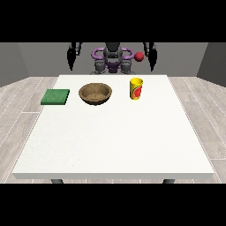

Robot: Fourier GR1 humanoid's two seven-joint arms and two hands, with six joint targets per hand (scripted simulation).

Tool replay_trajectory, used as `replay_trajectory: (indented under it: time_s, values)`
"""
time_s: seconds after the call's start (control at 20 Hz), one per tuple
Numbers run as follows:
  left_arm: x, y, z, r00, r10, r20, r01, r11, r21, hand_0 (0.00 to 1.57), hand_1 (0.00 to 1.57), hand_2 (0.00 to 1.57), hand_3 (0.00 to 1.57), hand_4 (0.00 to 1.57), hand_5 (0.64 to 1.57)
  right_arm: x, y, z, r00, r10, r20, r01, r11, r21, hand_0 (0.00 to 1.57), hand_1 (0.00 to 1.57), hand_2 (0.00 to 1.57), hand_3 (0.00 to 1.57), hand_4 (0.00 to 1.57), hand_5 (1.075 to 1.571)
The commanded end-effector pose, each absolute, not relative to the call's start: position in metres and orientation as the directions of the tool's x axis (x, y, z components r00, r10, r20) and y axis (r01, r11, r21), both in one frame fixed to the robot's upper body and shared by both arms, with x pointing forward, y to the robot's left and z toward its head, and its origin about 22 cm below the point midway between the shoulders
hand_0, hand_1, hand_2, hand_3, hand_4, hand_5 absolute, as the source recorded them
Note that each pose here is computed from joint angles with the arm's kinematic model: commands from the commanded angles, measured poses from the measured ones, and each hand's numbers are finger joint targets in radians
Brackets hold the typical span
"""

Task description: Pick the cup and pour the ball into the bowl, then pick the bowl and place it on the pad

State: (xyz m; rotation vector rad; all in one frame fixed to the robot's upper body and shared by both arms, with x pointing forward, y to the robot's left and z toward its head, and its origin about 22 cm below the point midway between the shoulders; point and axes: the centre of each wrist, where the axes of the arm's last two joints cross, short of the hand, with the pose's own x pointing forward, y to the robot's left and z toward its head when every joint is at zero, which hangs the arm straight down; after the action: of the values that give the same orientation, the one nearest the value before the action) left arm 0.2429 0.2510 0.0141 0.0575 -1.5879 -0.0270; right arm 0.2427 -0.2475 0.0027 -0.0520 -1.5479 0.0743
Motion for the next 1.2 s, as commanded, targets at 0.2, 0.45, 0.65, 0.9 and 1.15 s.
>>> replay_trajectory:
  time_s: [0.2,0.45,0.65,0.9,1.15]
  values:
    - [0.245,0.257,0.045,-0.045,-0.094,0.995,-0.008,0.996,0.094,0.00,0.00,0.00,0.00,0.00,1.524,0.244,-0.259,0.031,0.011,0.122,0.992,-0.008,0.992,-0.122,0.00,0.00,0.00,0.00,0.00,1.568]
    - [0.195,0.201,0.028,-0.003,0.216,0.976,0.099,0.972,-0.215,0.00,0.00,0.00,0.00,0.00,1.536,0.228,-0.285,0.014,0.010,-0.024,1.000,0.110,0.994,0.022,0.00,0.00,0.00,0.00,0.00,1.566]
    - [0.181,0.186,0.042,-0.104,0.164,0.981,0.110,0.982,-0.152,0.00,0.00,0.00,0.00,0.00,1.507,0.225,-0.264,0.023,-0.070,-0.027,0.997,0.086,0.996,0.033,0.00,0.00,0.00,0.00,0.00,1.566]
    - [0.214,0.184,0.067,-0.274,0.070,0.959,0.136,0.990,-0.034,0.00,0.00,0.00,0.00,0.00,1.437,0.250,-0.272,0.014,-0.169,-0.019,0.985,0.066,0.997,0.031,0.00,0.00,0.00,0.00,0.00,1.564]
    - [0.259,0.206,0.061,-0.377,-0.013,0.926,0.050,0.998,0.034,0.00,0.00,0.00,0.00,0.00,1.335,0.278,-0.251,0.045,-0.271,-0.043,0.962,-0.050,0.998,0.030,0.00,0.00,0.00,0.00,0.00,1.566]
